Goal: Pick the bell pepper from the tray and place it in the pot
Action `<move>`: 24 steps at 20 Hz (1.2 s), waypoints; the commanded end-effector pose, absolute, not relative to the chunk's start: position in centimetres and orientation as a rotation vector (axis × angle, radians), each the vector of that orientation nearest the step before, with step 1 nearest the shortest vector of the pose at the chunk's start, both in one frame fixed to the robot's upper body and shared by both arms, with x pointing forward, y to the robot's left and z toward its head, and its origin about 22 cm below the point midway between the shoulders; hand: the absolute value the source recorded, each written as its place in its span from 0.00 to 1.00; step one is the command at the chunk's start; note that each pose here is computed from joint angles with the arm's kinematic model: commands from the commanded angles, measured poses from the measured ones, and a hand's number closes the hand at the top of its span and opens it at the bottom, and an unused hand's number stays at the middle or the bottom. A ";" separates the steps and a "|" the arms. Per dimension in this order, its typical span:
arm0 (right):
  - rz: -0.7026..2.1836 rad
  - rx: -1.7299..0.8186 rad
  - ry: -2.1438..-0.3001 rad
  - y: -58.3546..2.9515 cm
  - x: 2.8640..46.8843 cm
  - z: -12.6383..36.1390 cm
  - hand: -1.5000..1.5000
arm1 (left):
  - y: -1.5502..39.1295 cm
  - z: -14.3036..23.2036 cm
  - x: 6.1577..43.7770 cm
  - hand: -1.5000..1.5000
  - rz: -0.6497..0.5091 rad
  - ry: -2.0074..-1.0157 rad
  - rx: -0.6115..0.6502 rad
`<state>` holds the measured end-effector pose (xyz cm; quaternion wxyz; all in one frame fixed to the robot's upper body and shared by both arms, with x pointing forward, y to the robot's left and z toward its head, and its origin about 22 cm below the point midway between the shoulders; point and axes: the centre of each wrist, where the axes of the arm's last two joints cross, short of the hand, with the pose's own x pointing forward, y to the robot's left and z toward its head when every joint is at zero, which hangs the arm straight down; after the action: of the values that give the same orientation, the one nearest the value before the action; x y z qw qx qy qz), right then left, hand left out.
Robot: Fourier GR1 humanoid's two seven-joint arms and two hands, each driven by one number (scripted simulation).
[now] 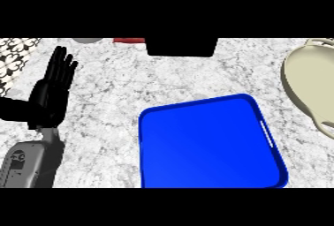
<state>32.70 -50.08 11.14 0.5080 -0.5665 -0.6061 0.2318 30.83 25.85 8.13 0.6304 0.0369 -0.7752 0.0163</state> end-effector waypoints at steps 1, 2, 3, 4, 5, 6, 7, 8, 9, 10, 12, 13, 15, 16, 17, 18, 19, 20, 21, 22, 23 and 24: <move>0.603 -1.334 -1.372 -50.7 33.0 9.8 1.00 | 24.7 8.0 31.2 0.50 0.034 -1.770 0.082; 0.649 -1.343 -1.336 -50.9 33.0 10.0 1.00 | 24.6 7.7 30.8 0.50 0.019 -1.781 0.067; 0.621 -1.270 -1.317 -49.8 34.4 10.5 1.00 | 25.1 8.5 32.4 0.50 0.023 -1.790 0.066; 0.591 -1.169 -1.315 -49.4 33.4 7.3 1.00 | 25.3 8.2 31.7 0.50 0.026 -1.771 0.089; 0.520 -1.130 -1.294 -51.3 31.8 7.3 1.00 | 25.6 8.6 31.4 0.50 0.014 -1.776 0.065; 0.509 -1.059 -1.298 -51.1 32.8 8.8 0.00 | 26.8 7.8 31.5 0.50 0.030 -1.781 0.071; 0.520 -1.032 -1.311 -50.5 33.4 8.6 0.00 | 26.4 8.3 30.8 0.50 0.034 -1.783 0.072; 0.538 -1.021 -1.312 -51.1 33.2 9.3 0.00 | 25.0 8.8 30.6 0.50 0.010 -1.792 0.061; 0.547 -0.997 -1.347 -51.2 33.4 9.8 0.00 | 25.6 8.7 31.8 0.50 0.020 -1.782 0.075; 0.585 -0.980 -1.356 -49.3 34.4 8.3 0.00 | 26.0 9.2 31.8 0.50 0.018 -1.787 0.065; 0.611 -0.953 -1.399 -50.7 33.2 8.4 0.00 | 25.5 8.4 30.6 0.50 0.005 -1.782 0.075; 0.585 -0.939 -1.457 -50.0 33.3 7.1 0.00 | 25.7 8.1 31.7 0.50 0.022 -1.782 0.065; 0.535 -0.923 -1.537 -49.8 34.1 8.5 0.00 | 24.6 9.1 30.8 0.50 0.022 -1.803 0.075; 0.512 -0.918 -1.598 -51.2 33.2 9.2 0.00 | 25.7 7.7 30.6 0.50 0.034 -1.782 0.077; 0.439 -0.879 -1.624 -50.6 34.0 9.7 0.00 | 24.7 8.9 31.6 0.50 0.039 -1.773 0.054; 0.401 -0.850 -1.639 -49.2 35.1 9.2 0.00 | 26.1 8.8 31.6 0.50 0.038 -1.790 0.077; 0.349 -0.846 -1.659 -50.2 34.5 9.8 0.00 | 25.9 8.1 31.1 0.50 0.021 -1.771 0.083; 0.276 -0.808 -1.668 -50.1 34.4 9.5 0.00 | 25.6 9.0 31.5 0.50 0.027 -1.785 0.086; 0.233 -0.808 -1.658 -50.9 34.0 10.3 0.00 | 24.2 8.3 31.0 0.50 0.027 -1.789 0.071; 0.191 -0.787 -1.649 -50.2 34.4 9.4 0.00 | 24.8 7.8 30.5 0.50 0.029 -1.784 0.075; 0.151 -0.756 -1.675 -52.1 33.0 10.6 0.00 | 25.8 8.1 31.3 0.50 0.036 -1.780 0.081; 0.065 -0.759 -1.671 -51.8 33.2 10.1 0.00 | 26.3 8.2 30.4 0.50 0.006 -1.781 0.050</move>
<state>33.74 -51.01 9.79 0.6041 -0.3531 -0.7065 0.1063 31.00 25.53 8.27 0.6280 0.0308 -0.7776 0.0107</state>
